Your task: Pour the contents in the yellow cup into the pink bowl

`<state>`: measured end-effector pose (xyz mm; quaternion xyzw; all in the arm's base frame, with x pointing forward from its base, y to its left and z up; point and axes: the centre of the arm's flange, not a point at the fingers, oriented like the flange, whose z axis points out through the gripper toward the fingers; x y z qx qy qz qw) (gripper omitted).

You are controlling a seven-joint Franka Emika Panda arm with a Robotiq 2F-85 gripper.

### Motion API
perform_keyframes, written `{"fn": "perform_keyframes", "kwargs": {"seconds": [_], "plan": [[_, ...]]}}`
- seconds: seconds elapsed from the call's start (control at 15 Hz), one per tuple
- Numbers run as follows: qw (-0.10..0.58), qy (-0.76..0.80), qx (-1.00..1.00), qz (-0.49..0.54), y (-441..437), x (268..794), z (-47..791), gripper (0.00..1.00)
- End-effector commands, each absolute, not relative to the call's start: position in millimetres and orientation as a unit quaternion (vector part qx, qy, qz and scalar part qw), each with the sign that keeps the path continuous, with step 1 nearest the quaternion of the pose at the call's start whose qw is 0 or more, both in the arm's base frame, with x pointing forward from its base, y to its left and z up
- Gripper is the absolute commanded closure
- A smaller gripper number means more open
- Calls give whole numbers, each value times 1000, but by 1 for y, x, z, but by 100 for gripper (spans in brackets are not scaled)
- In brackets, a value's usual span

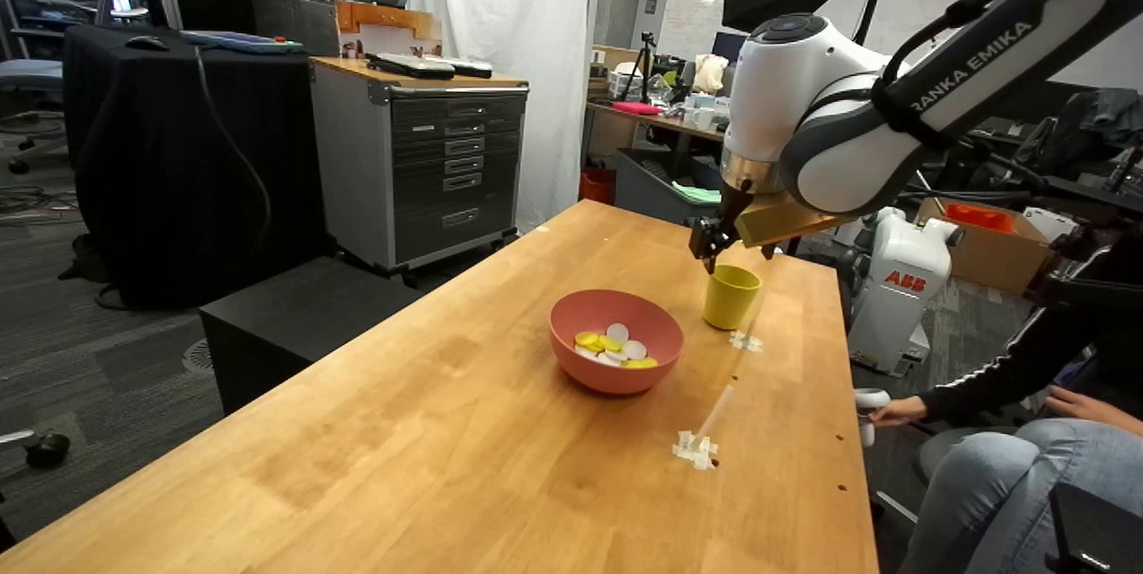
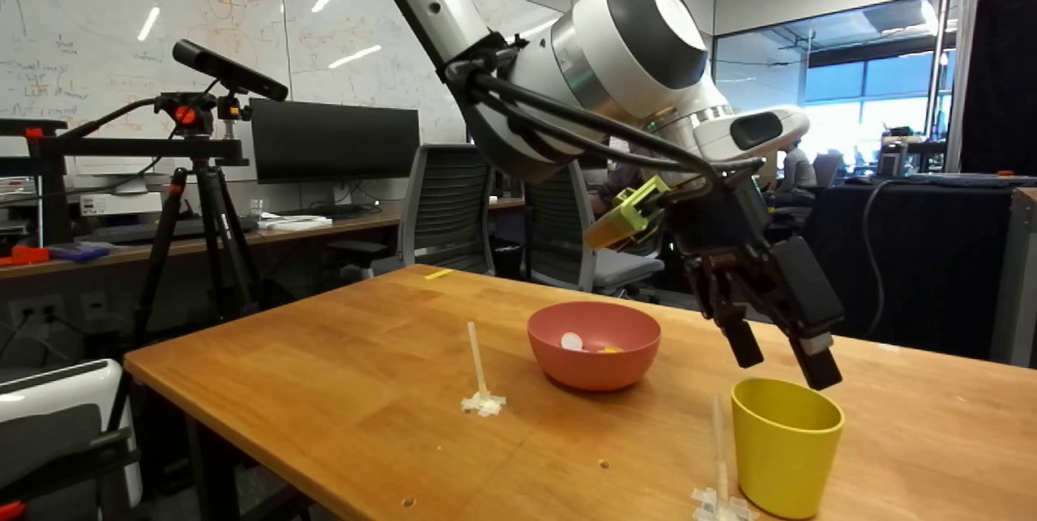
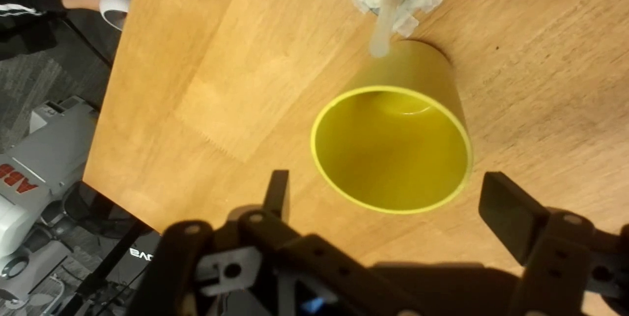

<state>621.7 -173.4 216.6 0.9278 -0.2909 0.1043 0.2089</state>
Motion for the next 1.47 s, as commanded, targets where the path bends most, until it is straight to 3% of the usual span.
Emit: {"fn": "perform_keyframes", "kwargs": {"seconds": [0.0,0.13,0.2,0.47,1.0,1.4], "plan": [[215,-264,935,101,-177,628,225,0],[222,-235,941,102,-180,629,226,0],[224,-222,943,104,-143,604,235,0],[248,-145,951,114,-93,591,269,0],[219,-69,967,113,-21,560,342,0],[121,-20,992,33,11,518,387,0]]}}
